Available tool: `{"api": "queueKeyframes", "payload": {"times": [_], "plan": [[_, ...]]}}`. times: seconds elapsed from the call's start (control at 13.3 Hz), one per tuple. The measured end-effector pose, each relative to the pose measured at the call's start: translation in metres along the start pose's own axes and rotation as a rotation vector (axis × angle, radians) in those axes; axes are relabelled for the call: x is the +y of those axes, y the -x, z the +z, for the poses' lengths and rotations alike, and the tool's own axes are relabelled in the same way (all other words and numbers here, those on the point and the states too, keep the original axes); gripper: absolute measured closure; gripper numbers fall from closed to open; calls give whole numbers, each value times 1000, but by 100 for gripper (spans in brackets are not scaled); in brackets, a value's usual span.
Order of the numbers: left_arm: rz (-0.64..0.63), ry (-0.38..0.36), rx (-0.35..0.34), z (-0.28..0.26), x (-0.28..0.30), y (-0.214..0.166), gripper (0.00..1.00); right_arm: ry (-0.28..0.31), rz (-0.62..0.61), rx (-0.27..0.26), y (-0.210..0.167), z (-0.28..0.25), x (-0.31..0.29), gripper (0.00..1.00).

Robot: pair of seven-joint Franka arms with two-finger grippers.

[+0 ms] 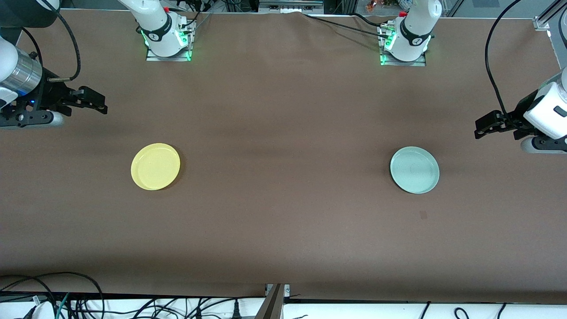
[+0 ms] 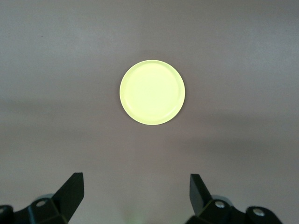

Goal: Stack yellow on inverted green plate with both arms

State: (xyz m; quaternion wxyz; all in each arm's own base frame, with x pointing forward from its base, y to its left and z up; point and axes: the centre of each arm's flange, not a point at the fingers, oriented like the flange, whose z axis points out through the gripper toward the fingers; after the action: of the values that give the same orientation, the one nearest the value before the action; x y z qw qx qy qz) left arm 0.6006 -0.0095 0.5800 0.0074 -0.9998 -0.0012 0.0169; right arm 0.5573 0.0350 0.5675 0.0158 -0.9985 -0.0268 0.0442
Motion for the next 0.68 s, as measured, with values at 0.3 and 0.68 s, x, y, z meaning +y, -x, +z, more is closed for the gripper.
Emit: {"api": "queueKeyframes", "payload": {"times": [0.3, 0.68], "plan": [[-2, 0, 11, -4, -1, -1, 0, 0, 0, -6, 0, 1, 0, 0], [-10, 1, 33, -14, -3, -1, 0, 0, 1, -8, 0, 1, 0, 0]]}}
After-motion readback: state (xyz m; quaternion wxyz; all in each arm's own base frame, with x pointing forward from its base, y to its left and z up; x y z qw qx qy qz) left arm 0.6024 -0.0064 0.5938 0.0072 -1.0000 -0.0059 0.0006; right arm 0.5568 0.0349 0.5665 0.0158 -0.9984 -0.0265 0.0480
